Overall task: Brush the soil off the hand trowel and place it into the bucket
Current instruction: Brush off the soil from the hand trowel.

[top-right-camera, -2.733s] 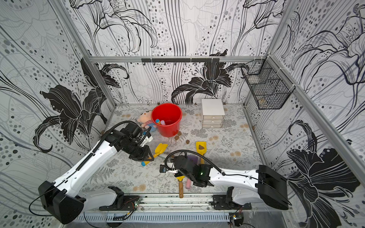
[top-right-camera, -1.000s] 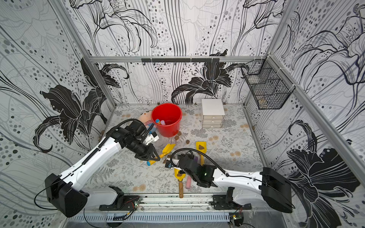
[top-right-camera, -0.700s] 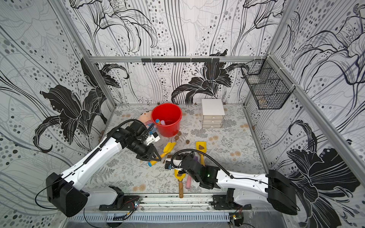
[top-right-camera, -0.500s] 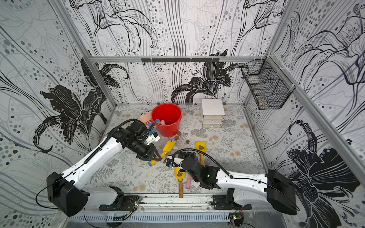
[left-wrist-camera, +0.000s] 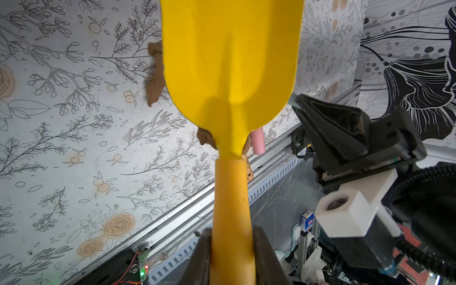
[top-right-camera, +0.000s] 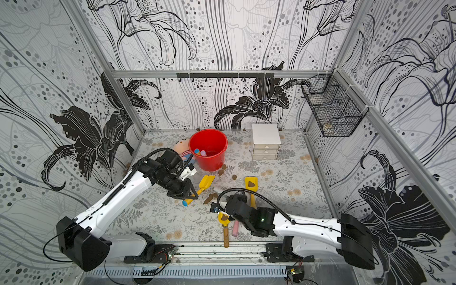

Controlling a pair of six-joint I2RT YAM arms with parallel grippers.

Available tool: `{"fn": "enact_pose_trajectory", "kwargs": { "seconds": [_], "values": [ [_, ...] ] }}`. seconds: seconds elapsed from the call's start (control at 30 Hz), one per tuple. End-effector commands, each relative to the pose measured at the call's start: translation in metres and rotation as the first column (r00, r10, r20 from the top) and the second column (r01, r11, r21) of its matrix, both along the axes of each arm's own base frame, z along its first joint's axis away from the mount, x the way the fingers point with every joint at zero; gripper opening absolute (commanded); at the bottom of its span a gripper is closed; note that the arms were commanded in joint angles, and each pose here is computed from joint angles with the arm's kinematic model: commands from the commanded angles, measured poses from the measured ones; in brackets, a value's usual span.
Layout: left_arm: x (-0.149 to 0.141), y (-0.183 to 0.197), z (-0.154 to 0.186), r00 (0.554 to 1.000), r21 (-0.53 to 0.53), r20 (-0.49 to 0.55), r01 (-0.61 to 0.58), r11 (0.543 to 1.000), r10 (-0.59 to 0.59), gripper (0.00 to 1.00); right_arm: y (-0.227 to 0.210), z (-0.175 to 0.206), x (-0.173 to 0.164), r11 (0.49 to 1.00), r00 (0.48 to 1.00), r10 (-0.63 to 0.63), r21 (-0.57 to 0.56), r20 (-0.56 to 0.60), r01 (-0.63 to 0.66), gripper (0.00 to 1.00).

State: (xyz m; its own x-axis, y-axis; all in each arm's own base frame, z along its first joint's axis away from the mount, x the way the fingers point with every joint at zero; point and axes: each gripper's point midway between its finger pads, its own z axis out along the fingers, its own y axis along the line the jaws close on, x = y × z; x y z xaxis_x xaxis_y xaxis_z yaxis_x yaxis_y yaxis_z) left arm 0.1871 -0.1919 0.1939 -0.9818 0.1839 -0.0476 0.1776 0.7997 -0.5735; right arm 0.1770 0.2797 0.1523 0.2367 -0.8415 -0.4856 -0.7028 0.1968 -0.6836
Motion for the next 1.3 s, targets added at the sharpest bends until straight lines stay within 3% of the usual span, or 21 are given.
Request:
{"fn": "enact_pose_trajectory", "kwargs": {
  "seconds": [0.0, 0.13, 0.23, 0.4, 0.73, 0.83, 0.97, 1.1, 1.27],
  "values": [
    [0.004, 0.006, 0.002, 0.999, 0.048, 0.041, 0.003, 0.999, -0.005, 0.0, 0.017, 0.017, -0.015, 0.996, 0.996, 0.08, 0.043, -0.044, -0.078, 0.0],
    [-0.001, 0.006, -0.007, 0.999, 0.09, 0.031, 0.025, 0.996, -0.028, 0.0, 0.031, 0.031, -0.02, 0.985, 0.989, 0.147, 0.1, -0.027, -0.143, 0.0],
    [-0.005, 0.005, -0.012, 0.999, 0.115, 0.019, 0.047, 0.992, -0.049, 0.0, 0.033, 0.039, -0.013, 0.987, 0.991, 0.129, 0.094, 0.02, -0.131, 0.0],
    [-0.008, 0.007, -0.015, 0.997, 0.153, 0.019, 0.073, 0.986, -0.077, 0.0, 0.025, 0.042, 0.013, 0.999, 0.995, 0.005, 0.037, 0.104, -0.009, 0.0],
    [-0.008, 0.012, -0.014, 0.993, 0.197, 0.046, 0.094, 0.976, -0.105, 0.0, -0.007, 0.027, 0.042, 0.983, 0.982, -0.181, 0.0, 0.055, 0.181, 0.0],
    [-0.002, 0.017, -0.012, 0.994, 0.216, 0.071, 0.068, 0.974, -0.085, 0.0, -0.004, 0.015, 0.029, 0.992, 0.993, -0.12, -0.028, -0.014, 0.119, 0.0],
    [0.004, 0.012, -0.006, 0.995, 0.165, 0.087, 0.041, 0.985, -0.056, 0.0, 0.011, 0.0, 0.0, 0.999, 0.994, 0.015, -0.035, -0.105, -0.019, 0.0],
    [0.005, 0.01, -0.008, 0.995, 0.155, 0.086, 0.037, 0.987, -0.05, 0.0, 0.028, 0.011, -0.021, 0.99, 0.978, 0.132, 0.067, -0.162, -0.123, 0.0],
    [0.006, 0.01, -0.016, 0.996, 0.163, 0.081, 0.025, 0.986, -0.038, 0.0, 0.038, 0.037, -0.032, 0.961, 0.966, 0.208, 0.218, -0.154, -0.172, 0.0]
  ]
}}
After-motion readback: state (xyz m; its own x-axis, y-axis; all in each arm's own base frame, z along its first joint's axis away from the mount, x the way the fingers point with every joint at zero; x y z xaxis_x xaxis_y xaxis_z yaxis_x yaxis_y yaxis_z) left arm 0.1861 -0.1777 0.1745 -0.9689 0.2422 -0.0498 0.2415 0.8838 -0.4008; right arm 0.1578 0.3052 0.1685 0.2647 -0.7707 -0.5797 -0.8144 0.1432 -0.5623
